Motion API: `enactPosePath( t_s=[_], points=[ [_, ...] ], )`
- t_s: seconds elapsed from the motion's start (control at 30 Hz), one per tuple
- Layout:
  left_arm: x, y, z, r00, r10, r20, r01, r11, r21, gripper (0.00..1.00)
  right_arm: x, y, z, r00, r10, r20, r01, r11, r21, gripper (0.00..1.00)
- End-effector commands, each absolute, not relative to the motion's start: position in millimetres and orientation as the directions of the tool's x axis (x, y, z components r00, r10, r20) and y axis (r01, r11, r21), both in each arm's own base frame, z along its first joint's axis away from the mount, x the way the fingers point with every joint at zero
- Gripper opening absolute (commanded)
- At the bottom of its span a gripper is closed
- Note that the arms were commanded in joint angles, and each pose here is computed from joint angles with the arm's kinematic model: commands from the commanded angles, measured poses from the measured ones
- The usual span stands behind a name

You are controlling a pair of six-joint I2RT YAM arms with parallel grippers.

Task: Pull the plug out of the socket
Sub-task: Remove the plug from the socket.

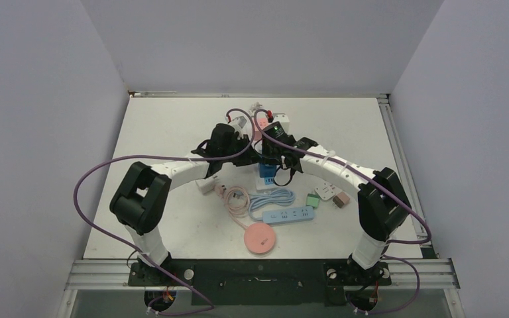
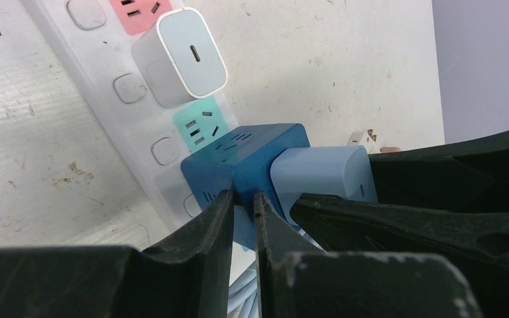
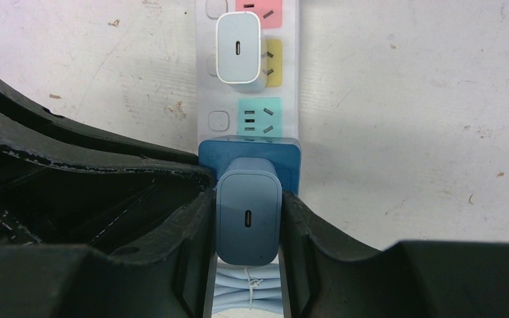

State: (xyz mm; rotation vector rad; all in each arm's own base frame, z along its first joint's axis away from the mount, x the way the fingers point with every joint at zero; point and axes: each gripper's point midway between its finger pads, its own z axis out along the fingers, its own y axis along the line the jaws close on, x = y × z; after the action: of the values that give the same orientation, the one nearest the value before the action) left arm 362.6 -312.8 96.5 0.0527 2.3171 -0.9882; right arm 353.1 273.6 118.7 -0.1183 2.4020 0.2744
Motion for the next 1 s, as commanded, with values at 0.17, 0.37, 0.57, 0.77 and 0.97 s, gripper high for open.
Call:
enactPosePath(
  t_s=[0.17, 0.37, 0.57, 0.77, 0.97],
  points=[
    [318, -293, 10, -0.911, -0.003, -0.412, 0.212, 0.855, -0.473, 0.08, 371, 294, 159, -0.679, 0.037, -0.733, -0.185, 0.958, 0.22, 0.05],
    [318, -291, 2, -0.907, 0.041, -0.419, 0.234, 0.877, -0.421, 0.08, 373, 278, 169, -0.648, 0.059, -0.759, -0.147, 0.968, 0.201, 0.05],
    [317, -291, -6, -0.903, 0.085, -0.422, 0.258, 0.892, -0.372, 0.08, 379, 259, 175, -0.664, 0.154, -0.731, -0.114, 0.946, 0.303, 0.05],
    [315, -293, -10, -0.897, 0.114, -0.428, 0.278, 0.897, -0.343, 0.06, 379, 248, 191, -0.636, 0.187, -0.748, -0.125, 0.933, 0.339, 0.05],
    [313, -294, -17, -0.898, 0.14, -0.417, 0.29, 0.901, -0.322, 0.06, 375, 243, 207, -0.588, 0.156, -0.793, -0.12, 0.953, 0.277, 0.05]
  ],
)
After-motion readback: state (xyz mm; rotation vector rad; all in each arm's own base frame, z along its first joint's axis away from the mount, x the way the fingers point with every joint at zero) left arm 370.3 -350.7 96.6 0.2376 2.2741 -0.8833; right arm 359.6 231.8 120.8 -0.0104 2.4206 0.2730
